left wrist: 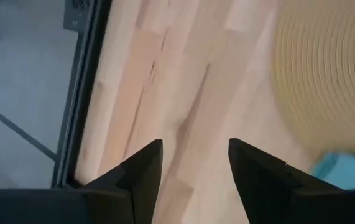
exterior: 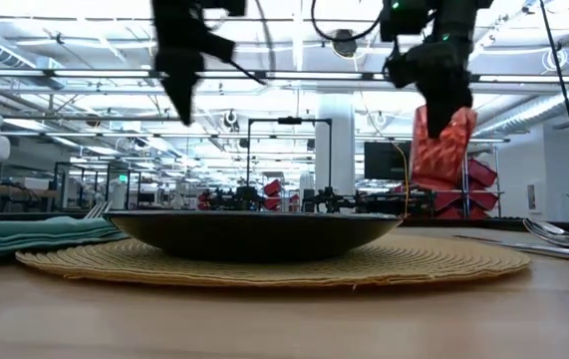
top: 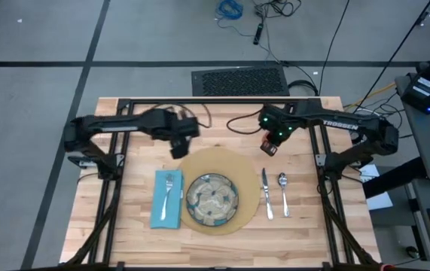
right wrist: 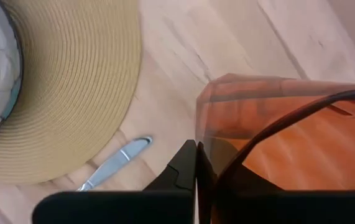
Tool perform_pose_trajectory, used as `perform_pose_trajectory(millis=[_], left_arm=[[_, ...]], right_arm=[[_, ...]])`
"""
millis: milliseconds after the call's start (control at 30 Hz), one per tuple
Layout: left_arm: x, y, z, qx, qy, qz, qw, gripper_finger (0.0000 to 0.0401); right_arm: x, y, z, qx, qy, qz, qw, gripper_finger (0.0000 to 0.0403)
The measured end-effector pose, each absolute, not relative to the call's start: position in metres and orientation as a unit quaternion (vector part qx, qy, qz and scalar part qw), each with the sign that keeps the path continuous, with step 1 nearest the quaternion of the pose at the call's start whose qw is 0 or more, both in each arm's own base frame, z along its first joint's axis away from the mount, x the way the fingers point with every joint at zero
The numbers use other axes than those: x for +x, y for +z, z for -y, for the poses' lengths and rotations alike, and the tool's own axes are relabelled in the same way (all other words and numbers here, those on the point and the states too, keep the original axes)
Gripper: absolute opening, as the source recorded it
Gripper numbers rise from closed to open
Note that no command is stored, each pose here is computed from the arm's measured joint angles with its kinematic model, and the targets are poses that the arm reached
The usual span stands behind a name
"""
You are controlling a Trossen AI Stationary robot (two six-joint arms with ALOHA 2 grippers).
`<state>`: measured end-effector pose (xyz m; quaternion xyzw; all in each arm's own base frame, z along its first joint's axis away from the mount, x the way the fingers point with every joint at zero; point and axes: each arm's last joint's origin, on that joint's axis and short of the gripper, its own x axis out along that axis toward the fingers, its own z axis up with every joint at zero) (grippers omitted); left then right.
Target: Set table place
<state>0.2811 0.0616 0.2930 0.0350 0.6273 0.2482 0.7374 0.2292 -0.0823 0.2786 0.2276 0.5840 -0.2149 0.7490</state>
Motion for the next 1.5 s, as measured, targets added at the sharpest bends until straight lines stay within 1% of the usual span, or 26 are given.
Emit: perform_pose_trajectory(millis=[67,200,367,433,533,700,800,867,1233,1500], left_arm=[[0.26,0.3,-0.058,0.021,0.26,-0.615,0.744,0.0171],[0.221,0.311,-0.051,-0.023,0.294,-0.561,0.773,0.0171],[0.198,0.307,-0.046,-0.049,0.298,-0.502,0.81,0.0171],[0.195,0.305,-0.045,-0.054,0.295,-0.491,0.818,0.0171],[0.193,0.3,-0.045,-0.054,0.293,-0.497,0.815,0.0171],[0.193,0.293,-0.045,-0.053,0.293,-0.503,0.811,0.0171],[0.193,0.289,-0.045,-0.049,0.291,-0.509,0.809,0.0171],[0.193,0.288,-0.045,-0.048,0.29,-0.509,0.809,0.0171],[0.193,0.288,-0.045,-0.041,0.286,-0.51,0.81,0.0171],[0.194,0.288,-0.045,-0.039,0.285,-0.51,0.811,0.0171]], right_arm=[[0.238,0.271,0.085,0.217,-0.202,-0.592,0.749,0.0],[0.251,0.254,0.09,0.2,-0.186,-0.615,0.74,0.0],[0.267,0.243,0.094,0.182,-0.173,-0.629,0.735,0.0],[0.276,0.242,0.095,0.176,-0.169,-0.631,0.736,0.0],[0.29,0.243,0.094,0.168,-0.161,-0.632,0.739,0.0],[0.311,0.24,0.083,0.153,-0.142,-0.65,0.73,0.0],[0.318,0.239,0.078,0.149,-0.134,-0.67,0.715,0.0],[0.323,0.238,0.078,0.147,-0.13,-0.669,0.717,0.0],[0.328,0.234,0.083,0.175,-0.117,-0.667,0.715,0.0],[0.331,0.227,0.084,0.175,-0.12,-0.672,0.71,0.0]])
